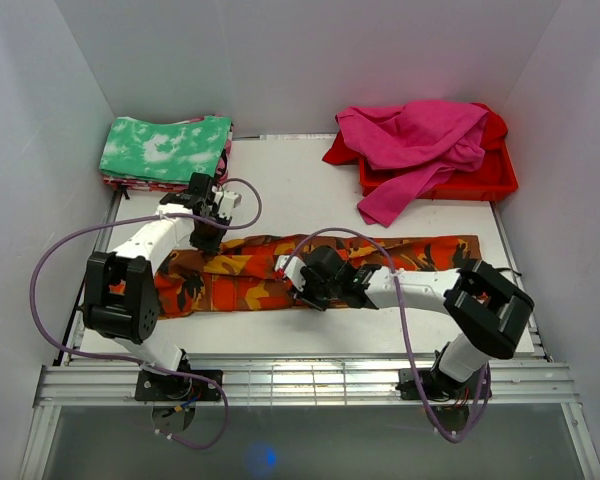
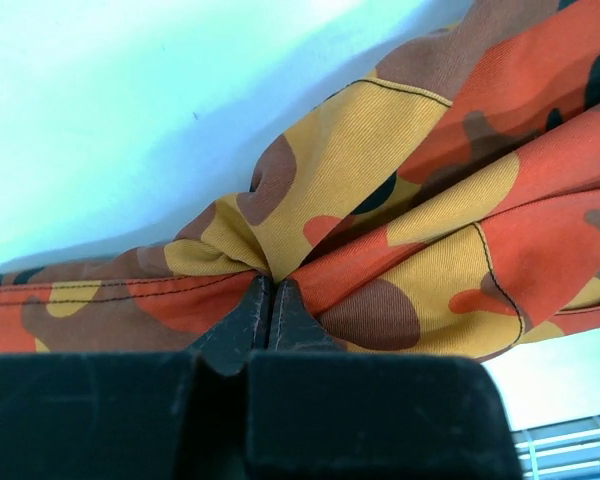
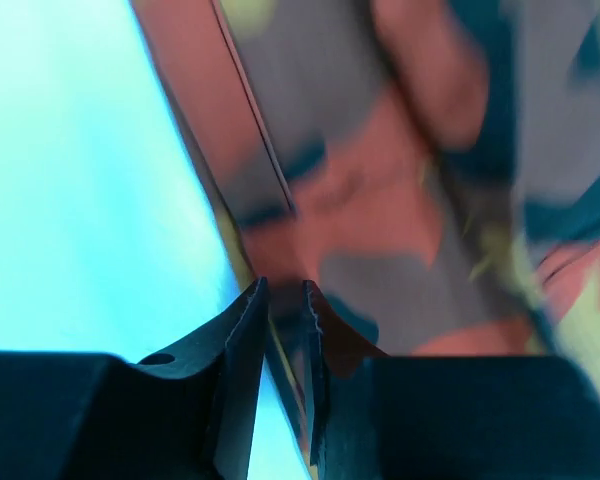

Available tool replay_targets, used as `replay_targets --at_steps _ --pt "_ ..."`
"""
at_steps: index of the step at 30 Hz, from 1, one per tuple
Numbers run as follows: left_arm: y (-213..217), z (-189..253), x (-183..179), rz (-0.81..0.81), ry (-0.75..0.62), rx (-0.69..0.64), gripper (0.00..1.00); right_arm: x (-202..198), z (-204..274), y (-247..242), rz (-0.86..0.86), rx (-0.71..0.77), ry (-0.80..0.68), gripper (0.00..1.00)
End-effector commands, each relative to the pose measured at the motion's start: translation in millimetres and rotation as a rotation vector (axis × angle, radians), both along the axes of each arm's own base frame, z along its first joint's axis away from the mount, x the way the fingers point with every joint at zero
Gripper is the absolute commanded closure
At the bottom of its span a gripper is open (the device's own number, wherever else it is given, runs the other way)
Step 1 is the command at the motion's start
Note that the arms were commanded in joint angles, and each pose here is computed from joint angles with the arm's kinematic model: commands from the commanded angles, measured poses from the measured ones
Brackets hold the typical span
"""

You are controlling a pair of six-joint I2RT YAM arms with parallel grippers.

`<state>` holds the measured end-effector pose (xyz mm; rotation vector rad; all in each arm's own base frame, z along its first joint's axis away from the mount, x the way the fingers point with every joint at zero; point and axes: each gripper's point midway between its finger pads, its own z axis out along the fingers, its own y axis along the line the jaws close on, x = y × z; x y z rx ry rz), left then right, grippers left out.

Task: Fold and stack the trousers
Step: Fold the trousers

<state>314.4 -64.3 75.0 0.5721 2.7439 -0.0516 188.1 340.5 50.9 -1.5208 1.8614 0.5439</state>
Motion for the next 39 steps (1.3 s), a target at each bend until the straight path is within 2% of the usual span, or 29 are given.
replay_targets --at_steps 1,5,9,12,16,19,24,28,33,35,36,37,39 --pt "0.1 19.5 29.2 0.017 -0.107 -0.003 1.00 11.5 -48.8 -53.1 -0.058 -0.197 0.057 0.75" --pt "-2.1 13.0 32.1 0.013 -0.085 -0.012 1.00 46.8 -62.2 -87.2 -0.197 -0.263 0.058 0.75" --pt "-1.7 6.2 35.9 0.010 -0.062 -0.018 1.00 53.7 -64.0 -107.1 -0.211 -0.323 0.095 0.76" --pt "-1.8 0.1 38.9 0.010 -0.043 -0.029 1.00 54.6 -41.2 -102.7 -0.190 -0.238 0.113 0.75" --pt "-4.5 -11.5 37.6 -0.002 -0.013 -0.044 1.00 58.7 -4.2 -90.7 -0.148 -0.145 0.094 0.64" --pt "-3.3 -17.2 37.9 -0.002 -0.004 -0.038 1.00 67.9 7.2 -89.0 -0.157 -0.112 0.083 0.61" --pt "-3.3 -18.9 44.4 0.001 -0.011 -0.042 1.00 91.7 -19.0 -95.8 -0.202 -0.173 0.097 0.61" --pt "-2.8 -13.5 48.9 0.002 -0.022 -0.046 1.00 101.7 -43.8 -105.7 -0.248 -0.259 0.095 0.65" --pt "22.7 5.0 69.3 0.072 -0.096 -0.032 1.00 78.4 -90.2 -139.8 -0.225 -0.435 0.159 0.75" --pt "31.1 16.0 82.9 0.090 -0.137 -0.032 1.00 69.6 -99.7 -151.0 -0.216 -0.478 0.172 0.76" --pt "37.8 19.0 89.4 0.108 -0.154 -0.037 0.98 65.0 -102.7 -154.5 -0.208 -0.491 0.182 0.76" --pt "40.6 20.1 95.2 0.111 -0.162 -0.037 0.87 56.8 -107.0 -161.3 -0.195 -0.514 0.199 0.76" --pt "46.9 34.3 113.7 0.116 -0.213 -0.041 0.84 51.1 -107.1 -166.0 -0.179 -0.530 0.208 0.78"
